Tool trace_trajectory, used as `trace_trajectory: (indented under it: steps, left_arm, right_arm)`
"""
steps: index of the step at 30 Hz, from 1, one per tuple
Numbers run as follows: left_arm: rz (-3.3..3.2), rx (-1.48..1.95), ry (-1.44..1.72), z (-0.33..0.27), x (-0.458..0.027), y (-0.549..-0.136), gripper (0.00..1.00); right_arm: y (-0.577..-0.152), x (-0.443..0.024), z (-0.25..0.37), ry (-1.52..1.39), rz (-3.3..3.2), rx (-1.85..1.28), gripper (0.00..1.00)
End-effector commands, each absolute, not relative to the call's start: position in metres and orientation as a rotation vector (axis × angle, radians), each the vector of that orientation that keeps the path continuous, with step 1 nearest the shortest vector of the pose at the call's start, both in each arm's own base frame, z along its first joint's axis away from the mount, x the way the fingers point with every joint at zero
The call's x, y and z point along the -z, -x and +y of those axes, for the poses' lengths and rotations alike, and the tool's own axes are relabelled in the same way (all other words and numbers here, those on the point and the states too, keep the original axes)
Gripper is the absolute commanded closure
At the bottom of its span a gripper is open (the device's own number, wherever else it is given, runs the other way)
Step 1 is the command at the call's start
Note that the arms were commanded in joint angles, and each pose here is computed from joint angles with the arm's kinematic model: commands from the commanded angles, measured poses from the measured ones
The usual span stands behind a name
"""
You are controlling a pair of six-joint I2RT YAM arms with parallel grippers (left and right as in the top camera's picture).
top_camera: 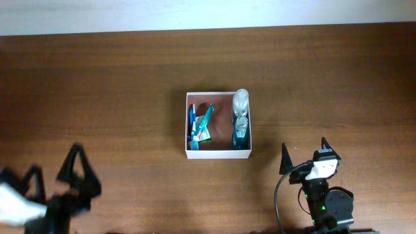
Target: Pack container
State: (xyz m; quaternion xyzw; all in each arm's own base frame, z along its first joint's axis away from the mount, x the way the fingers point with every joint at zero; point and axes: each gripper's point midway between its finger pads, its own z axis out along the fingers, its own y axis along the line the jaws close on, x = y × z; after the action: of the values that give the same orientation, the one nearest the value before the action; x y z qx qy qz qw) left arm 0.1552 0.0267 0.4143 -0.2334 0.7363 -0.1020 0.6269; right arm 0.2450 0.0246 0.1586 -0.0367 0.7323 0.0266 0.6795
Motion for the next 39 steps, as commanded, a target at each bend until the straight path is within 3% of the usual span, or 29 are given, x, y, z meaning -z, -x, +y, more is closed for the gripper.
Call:
trace_trajectory:
  steps: [1, 7, 15, 30, 39]
  left_arm:
    - [1.639, 0.235, 0.534, 0.035, -0.412, -0.121, 0.01]
    - [1.658, 0.224, 0.538, 0.044, -0.384, -0.078, 0.01]
    - [1.719, 0.219, 0.529, 0.041, -0.338, -0.079, 0.01]
    - [1.738, 0.207, 0.531, 0.034, -0.274, -0.119, 0.01]
    - [1.634, 0.248, 0.527, 0.023, -0.256, -0.178, 0.01]
  right_arm:
    - [-0.245, -0.156, 0.023, 0.082, 1.646, -0.049, 0.02]
    - [-0.245, -0.156, 0.023, 0.082, 1.646, -0.049, 0.02]
    - [-0.245, -0.156, 0.023, 0.082, 1.646, -0.049, 0.02]
    - [-0.245, -0.156, 0.023, 0.082, 1.646, -0.049, 0.02]
    - [-0.245, -0.156, 0.023, 0.082, 1.646, -0.049, 0.02]
